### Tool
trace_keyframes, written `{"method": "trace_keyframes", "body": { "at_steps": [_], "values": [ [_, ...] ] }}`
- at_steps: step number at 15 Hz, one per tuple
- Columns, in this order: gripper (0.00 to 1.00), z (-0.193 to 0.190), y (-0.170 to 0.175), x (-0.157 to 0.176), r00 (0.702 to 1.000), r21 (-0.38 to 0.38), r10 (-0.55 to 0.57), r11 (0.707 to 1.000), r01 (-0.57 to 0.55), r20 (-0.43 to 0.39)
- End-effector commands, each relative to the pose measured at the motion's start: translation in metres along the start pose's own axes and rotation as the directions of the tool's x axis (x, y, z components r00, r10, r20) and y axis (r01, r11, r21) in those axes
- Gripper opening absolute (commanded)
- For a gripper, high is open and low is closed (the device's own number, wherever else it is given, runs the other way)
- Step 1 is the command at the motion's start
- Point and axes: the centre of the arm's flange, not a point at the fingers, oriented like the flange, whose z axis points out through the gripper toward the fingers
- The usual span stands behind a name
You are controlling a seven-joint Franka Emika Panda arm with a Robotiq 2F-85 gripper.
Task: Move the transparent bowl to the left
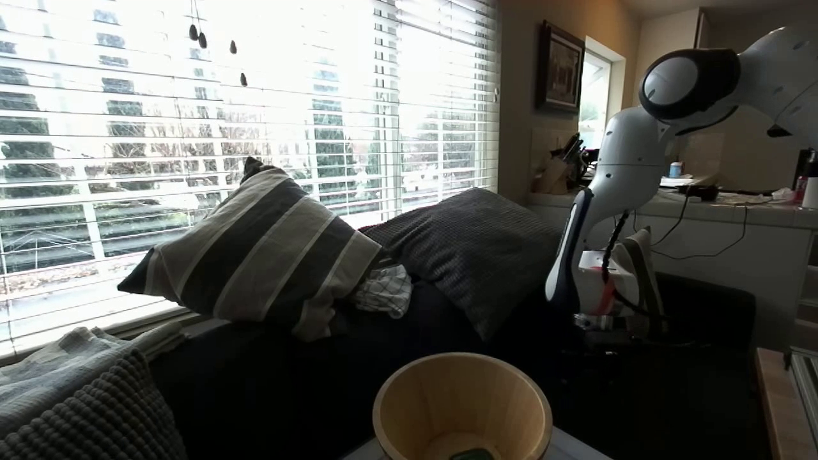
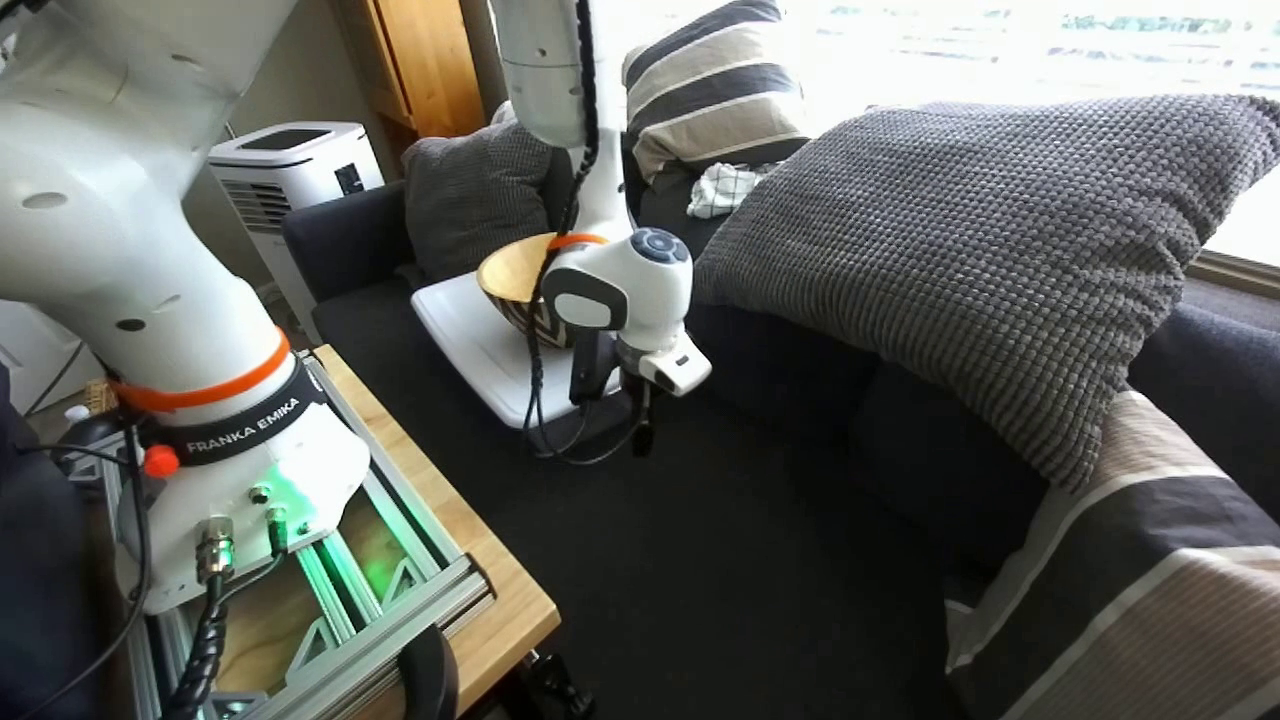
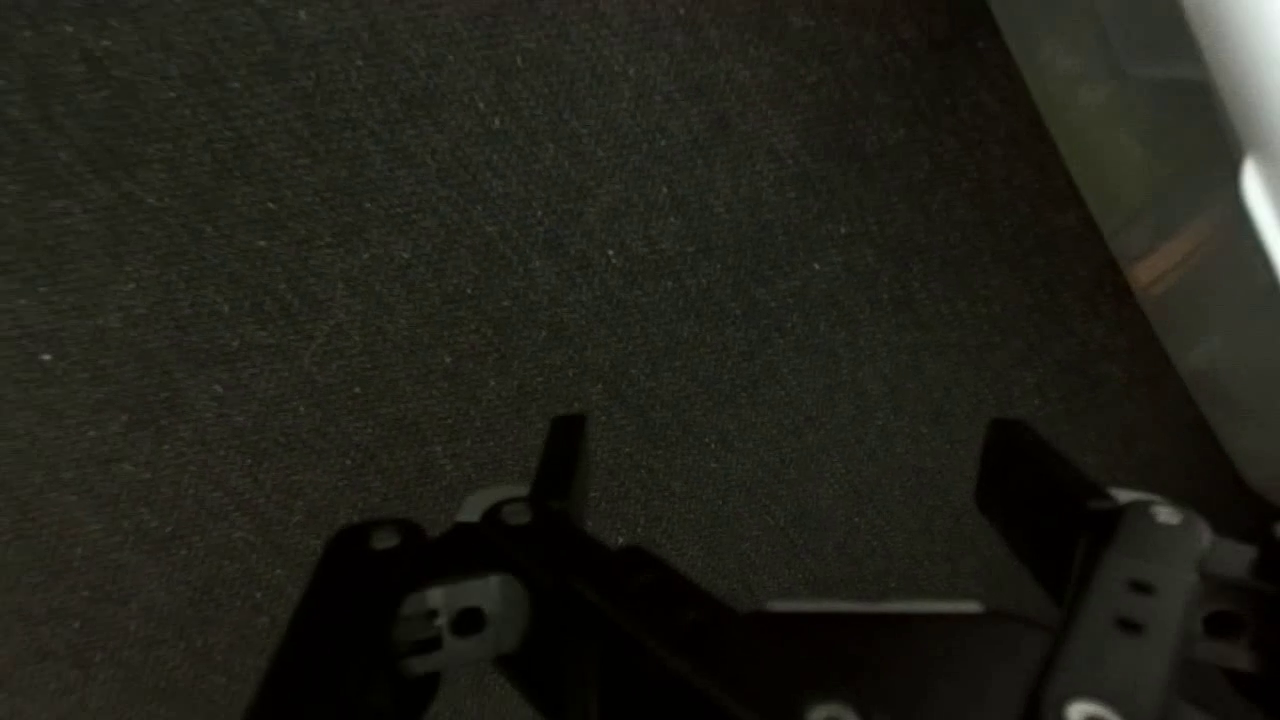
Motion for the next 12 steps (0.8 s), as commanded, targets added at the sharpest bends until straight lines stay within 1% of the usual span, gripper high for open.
{"method": "trace_keyframes", "body": {
  "at_steps": [1,4,7,10,12],
  "values": [
    [1.0,-0.061,-0.016,-0.06,0.989,-0.137,-0.13,0.983,0.119,-0.076],
    [1.0,-0.104,-0.035,-0.075,0.963,-0.239,-0.248,0.946,0.217,-0.108],
    [1.0,-0.143,-0.042,-0.08,0.917,-0.325,-0.369,0.895,0.306,-0.152],
    [1.0,-0.169,-0.047,-0.085,0.848,-0.401,-0.498,0.825,0.398,-0.181],
    [1.0,-0.187,-0.053,-0.085,0.788,-0.446,-0.583,0.769,0.457,-0.198]
  ]
}}
